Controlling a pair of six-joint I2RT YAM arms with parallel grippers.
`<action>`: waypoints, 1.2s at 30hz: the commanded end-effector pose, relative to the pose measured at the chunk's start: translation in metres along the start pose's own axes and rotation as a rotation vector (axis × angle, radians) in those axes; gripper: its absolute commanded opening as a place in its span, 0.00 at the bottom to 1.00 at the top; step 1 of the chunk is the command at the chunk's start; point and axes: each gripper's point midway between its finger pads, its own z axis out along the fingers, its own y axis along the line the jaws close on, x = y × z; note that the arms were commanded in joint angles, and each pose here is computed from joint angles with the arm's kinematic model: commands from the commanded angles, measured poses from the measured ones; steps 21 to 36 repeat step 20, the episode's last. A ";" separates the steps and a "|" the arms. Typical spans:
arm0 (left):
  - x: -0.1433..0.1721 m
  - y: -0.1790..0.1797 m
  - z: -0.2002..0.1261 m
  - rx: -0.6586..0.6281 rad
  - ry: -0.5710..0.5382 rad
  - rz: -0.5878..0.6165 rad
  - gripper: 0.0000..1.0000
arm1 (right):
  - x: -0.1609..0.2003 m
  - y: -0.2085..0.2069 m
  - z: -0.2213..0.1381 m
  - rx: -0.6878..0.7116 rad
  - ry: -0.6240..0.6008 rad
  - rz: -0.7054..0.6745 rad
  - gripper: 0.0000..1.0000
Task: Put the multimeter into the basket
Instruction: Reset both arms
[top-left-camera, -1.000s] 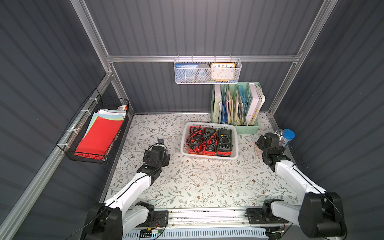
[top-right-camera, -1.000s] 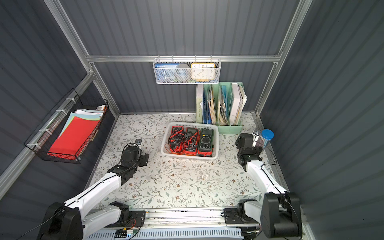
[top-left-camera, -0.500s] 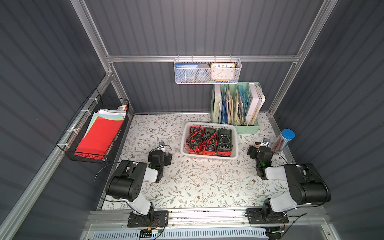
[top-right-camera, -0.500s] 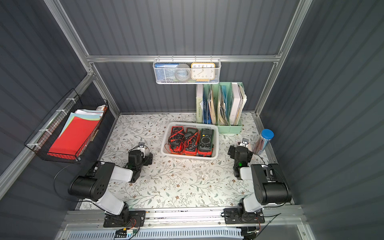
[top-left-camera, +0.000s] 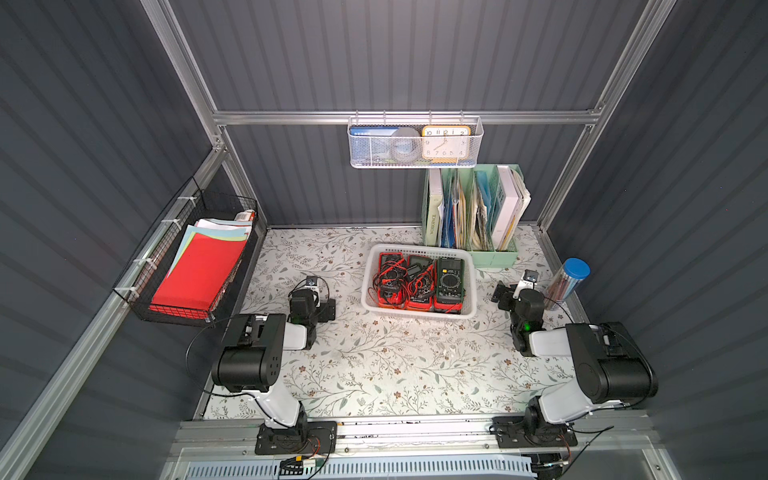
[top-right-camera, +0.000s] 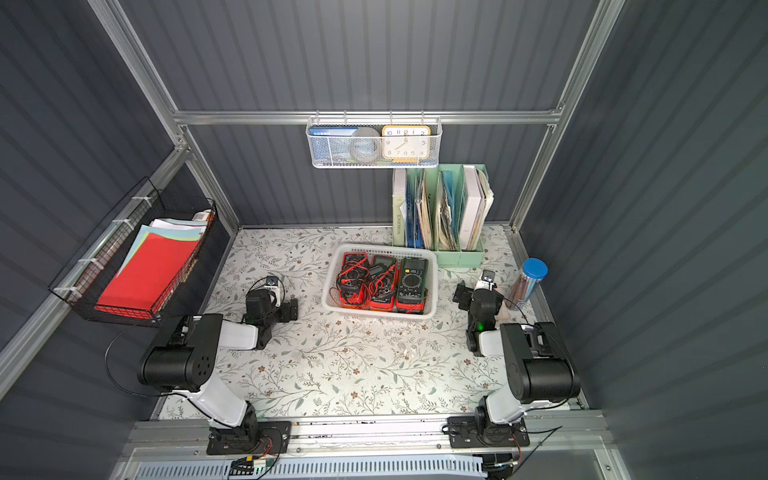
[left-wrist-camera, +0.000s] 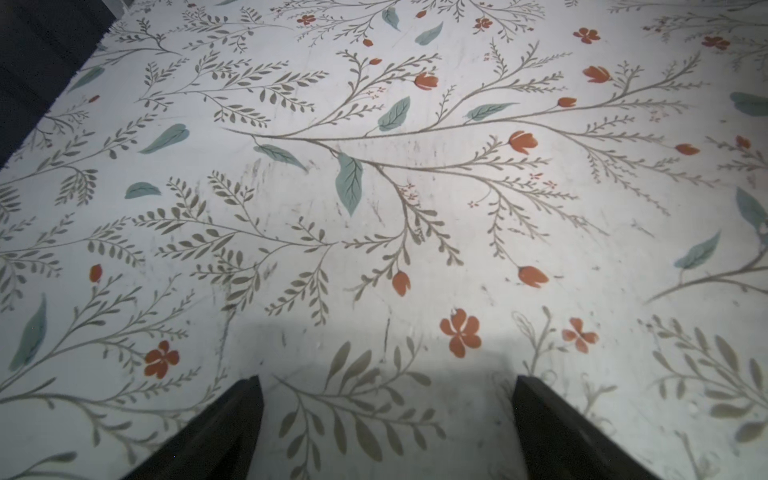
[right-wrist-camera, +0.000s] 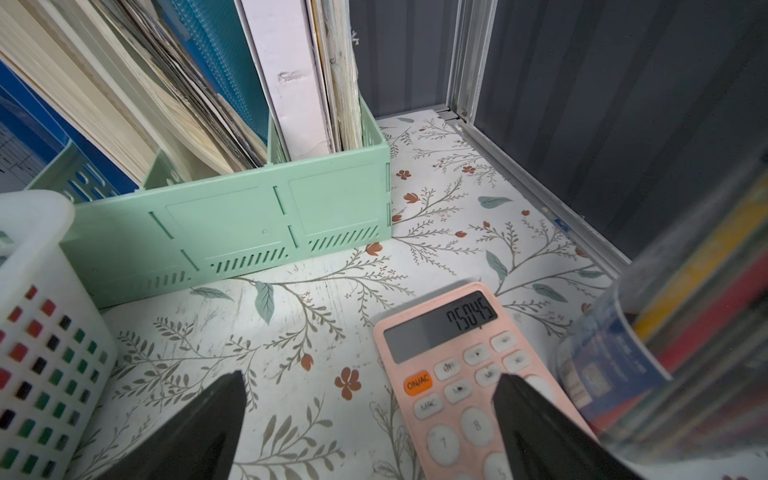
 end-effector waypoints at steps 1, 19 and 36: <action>0.041 -0.014 -0.002 0.073 0.143 -0.005 0.99 | -0.004 0.002 -0.001 -0.013 -0.021 -0.011 0.99; 0.041 -0.019 -0.002 0.101 0.145 0.002 0.99 | -0.002 0.002 0.001 -0.009 -0.012 -0.007 0.99; 0.041 -0.019 -0.002 0.102 0.145 0.003 0.99 | -0.003 0.004 0.000 -0.019 -0.017 -0.012 0.99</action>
